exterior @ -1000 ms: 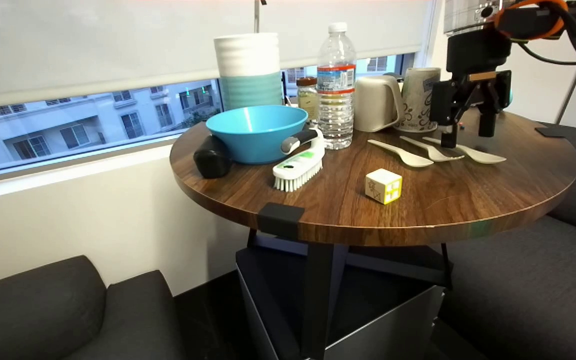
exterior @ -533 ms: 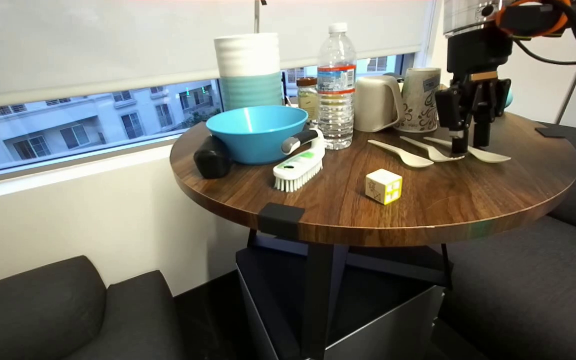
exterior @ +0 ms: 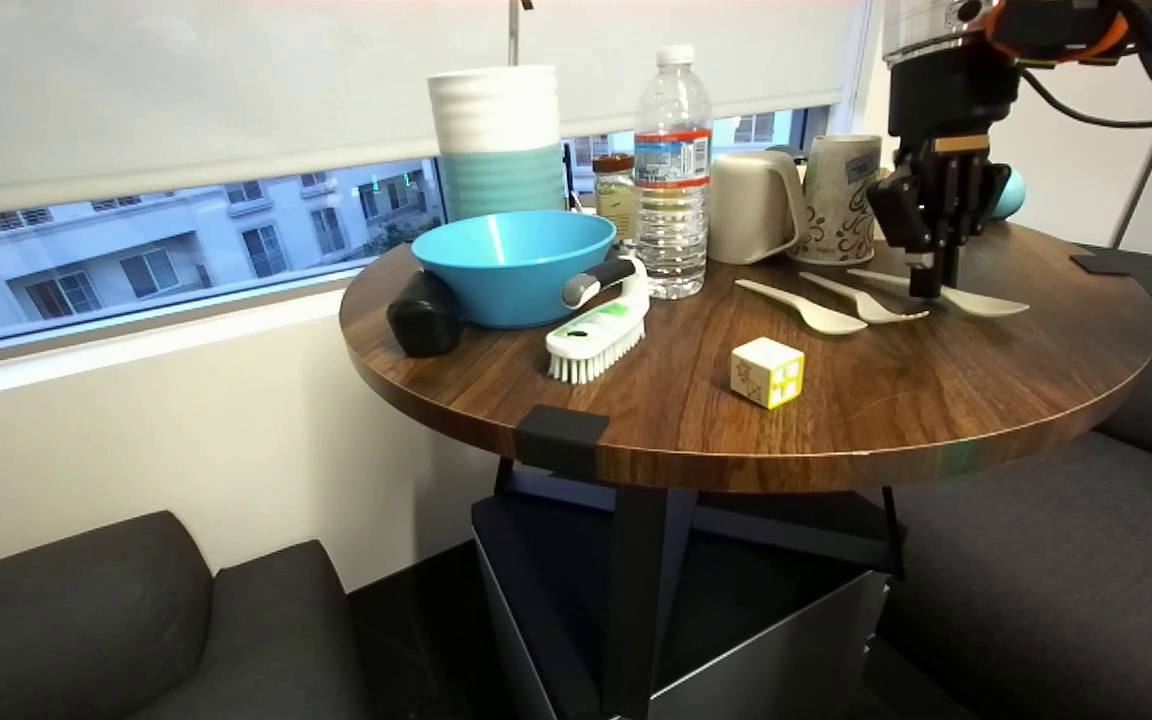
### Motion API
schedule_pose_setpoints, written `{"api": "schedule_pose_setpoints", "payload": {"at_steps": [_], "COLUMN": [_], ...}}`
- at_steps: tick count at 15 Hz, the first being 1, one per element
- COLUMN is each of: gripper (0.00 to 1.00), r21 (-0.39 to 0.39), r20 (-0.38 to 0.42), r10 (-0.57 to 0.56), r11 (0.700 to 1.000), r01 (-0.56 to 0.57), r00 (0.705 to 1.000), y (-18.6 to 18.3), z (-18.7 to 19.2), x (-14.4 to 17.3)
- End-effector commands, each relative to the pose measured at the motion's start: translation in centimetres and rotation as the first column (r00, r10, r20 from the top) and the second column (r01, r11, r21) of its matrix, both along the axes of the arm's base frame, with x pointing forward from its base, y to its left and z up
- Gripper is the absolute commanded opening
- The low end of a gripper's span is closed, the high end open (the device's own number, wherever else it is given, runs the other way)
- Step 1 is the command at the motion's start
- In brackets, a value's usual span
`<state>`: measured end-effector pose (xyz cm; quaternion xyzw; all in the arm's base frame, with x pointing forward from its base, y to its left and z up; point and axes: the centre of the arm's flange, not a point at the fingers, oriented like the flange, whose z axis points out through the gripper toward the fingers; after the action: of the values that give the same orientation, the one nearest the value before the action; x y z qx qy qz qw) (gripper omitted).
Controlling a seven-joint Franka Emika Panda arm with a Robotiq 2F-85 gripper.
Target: Stack the white cutlery together.
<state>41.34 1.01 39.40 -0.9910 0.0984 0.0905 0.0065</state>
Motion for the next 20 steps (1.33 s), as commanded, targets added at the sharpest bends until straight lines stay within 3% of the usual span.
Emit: {"api": "schedule_pose_setpoints", "payload": {"at_steps": [1, 6, 10, 20], "gripper": [0.04, 0.04, 0.04, 0.04], "r21": [0.059, 0.121, 0.19, 0.094], "r20": [0.003, 0.007, -0.021, 0.022], "r10": [0.004, 0.052, 0.046, -0.105], "r11": [0.998, 0.991, 0.981, 0.99], "r01": [-0.004, -0.053, -0.042, 0.102], "r00": [1.0, 0.999, 0.999, 0.994], "y": [1.1, 3.9, 6.5, 8.4], "z": [2.1, 4.2, 3.8, 1.4], "x": [0.7, 2.1, 3.2, 5.8]}}
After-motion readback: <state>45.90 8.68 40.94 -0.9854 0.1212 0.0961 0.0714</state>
